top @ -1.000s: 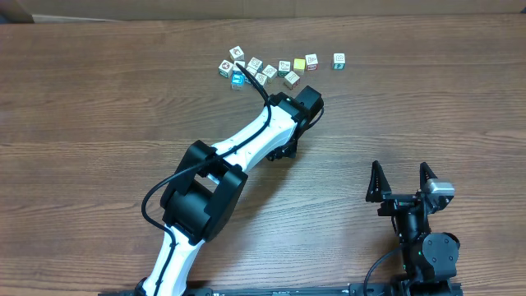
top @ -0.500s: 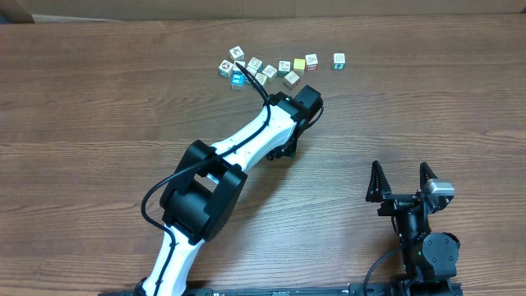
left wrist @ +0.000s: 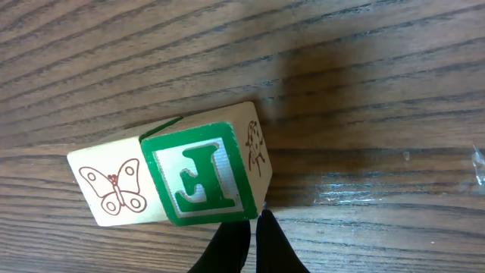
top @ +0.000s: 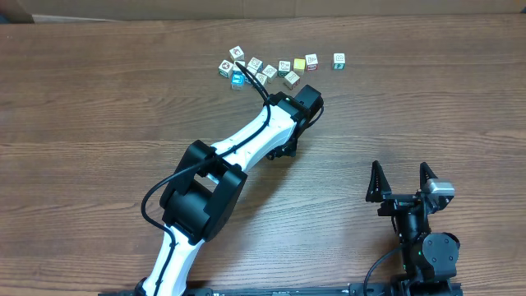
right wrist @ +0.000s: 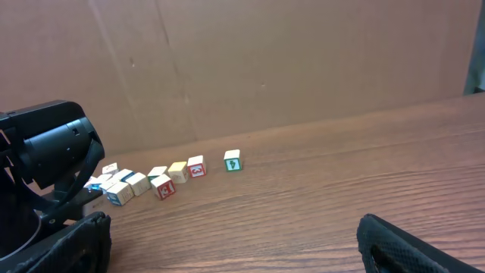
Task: Form a horizontal line
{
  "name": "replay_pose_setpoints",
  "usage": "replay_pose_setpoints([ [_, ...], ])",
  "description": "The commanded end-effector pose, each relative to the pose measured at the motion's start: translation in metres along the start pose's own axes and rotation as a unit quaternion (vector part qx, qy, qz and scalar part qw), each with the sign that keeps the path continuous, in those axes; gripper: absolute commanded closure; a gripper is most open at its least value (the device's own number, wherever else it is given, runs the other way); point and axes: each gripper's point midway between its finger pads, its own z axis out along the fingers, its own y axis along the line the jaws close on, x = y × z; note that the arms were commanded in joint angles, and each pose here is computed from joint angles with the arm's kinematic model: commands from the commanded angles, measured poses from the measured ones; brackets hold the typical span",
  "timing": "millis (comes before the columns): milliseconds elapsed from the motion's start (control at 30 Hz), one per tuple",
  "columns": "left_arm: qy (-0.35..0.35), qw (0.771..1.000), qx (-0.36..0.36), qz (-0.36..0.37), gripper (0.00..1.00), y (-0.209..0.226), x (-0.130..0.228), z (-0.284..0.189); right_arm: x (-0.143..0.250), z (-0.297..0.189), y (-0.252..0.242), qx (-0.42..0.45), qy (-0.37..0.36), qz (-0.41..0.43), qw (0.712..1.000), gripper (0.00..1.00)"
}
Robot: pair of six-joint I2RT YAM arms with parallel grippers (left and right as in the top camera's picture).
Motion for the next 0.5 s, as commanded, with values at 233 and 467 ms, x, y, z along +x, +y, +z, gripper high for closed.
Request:
replay_pose_setpoints([
  [233, -0.013, 1.0, -0.004, -0.012, 0.96, 0.0073, -0.0055, -0.0067, 0.0036, 0.0003, -0.0012, 0.001, 0.0, -0.002, 1.0, 0.0],
  [467, -0.017, 1.0, -0.008, -0.013, 0.96, 0.0084, -0.0074, -0.0067, 0.0036, 0.0003, -0.0012, 0.001, 0.0, -0.002, 1.0, 0.0],
])
